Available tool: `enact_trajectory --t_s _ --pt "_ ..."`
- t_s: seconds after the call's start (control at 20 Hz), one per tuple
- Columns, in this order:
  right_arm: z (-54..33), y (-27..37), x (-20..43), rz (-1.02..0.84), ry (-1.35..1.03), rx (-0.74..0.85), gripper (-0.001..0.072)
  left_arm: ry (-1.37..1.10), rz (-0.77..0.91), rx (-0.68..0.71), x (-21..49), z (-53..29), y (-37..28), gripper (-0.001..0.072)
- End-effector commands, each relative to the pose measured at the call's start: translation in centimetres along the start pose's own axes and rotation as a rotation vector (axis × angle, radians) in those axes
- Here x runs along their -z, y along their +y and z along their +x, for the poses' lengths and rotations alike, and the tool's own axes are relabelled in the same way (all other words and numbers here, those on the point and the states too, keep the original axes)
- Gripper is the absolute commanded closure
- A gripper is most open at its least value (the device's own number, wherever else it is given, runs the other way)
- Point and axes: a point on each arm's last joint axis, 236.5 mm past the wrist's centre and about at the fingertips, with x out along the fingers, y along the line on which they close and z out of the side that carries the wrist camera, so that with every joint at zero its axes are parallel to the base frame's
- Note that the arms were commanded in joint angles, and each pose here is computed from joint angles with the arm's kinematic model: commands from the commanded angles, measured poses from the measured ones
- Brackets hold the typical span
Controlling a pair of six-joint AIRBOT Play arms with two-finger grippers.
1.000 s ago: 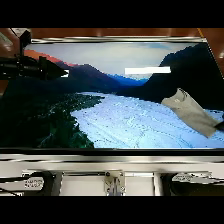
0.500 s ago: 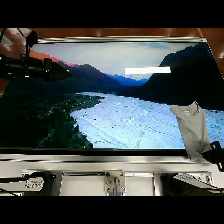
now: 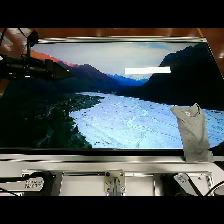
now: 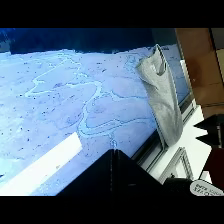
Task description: Fold the shirts.
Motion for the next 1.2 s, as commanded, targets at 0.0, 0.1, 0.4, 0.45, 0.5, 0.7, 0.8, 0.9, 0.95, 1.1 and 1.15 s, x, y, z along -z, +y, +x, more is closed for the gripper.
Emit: enact_trajectory --t_s 0.0,0.1,0.4,0.45,0.5,0.7,0.8,0.9,0.95,1.1,1.15 --pt "-9.1 0.0 -3.4 -0.022 -0.205 0.094 0.0066 -0.050 0.008 -0.063 -1.3 0.3 2.1 0.0671" --pt "-14.9 6.3 -6.9 -0.185 -0.413 -0.024 0.0067 -0.019 0.038 -0.196 -0.7 0.9 4.8 0.0673" --pt "-11.4 24.4 0.8 -0.670 -0.307 -0.145 0.0076 0.283 0.137 -0.768 4.9 1.2 10.5 0.0595" --pt "-9.1 25.8 3.0 -0.722 -0.211 -0.139 0.0075 0.328 0.151 -0.764 5.9 1.9 9.9 0.0305" --pt "-6.9 27.2 5.3 -0.785 -0.123 -0.130 0.0074 0.375 0.151 -0.755 7.0 2.6 9.4 0.0104" --pt "-2.1 29.5 9.2 -0.997 -0.034 -0.012 0.0074 0.464 0.092 -0.791 9.3 3.2 10.3 0.0114" --pt "-1.3 30.4 10.2 -1.064 -0.051 0.012 0.0074 0.486 0.082 -0.793 9.8 3.6 11.0 0.0114" --pt "-1.3 31.3 11.4 -1.099 -0.054 -0.010 0.0074 0.484 0.085 -0.792 9.7 4.0 11.4 0.0114" --pt "-1.2 31.5 12.1 -1.111 -0.046 -0.019 0.0074 0.464 0.091 -0.792 9.2 4.2 11.6 0.0114" --pt "-1.1 31.7 12.6 -1.125 -0.042 -0.023 0.0074 0.405 0.114 -0.787 7.9 4.8 11.7 0.0114" --pt "-1.1 31.7 12.6 -1.125 -0.043 -0.022 0.0074 0.405 0.114 -0.787 7.9 4.8 11.7 0.0114"
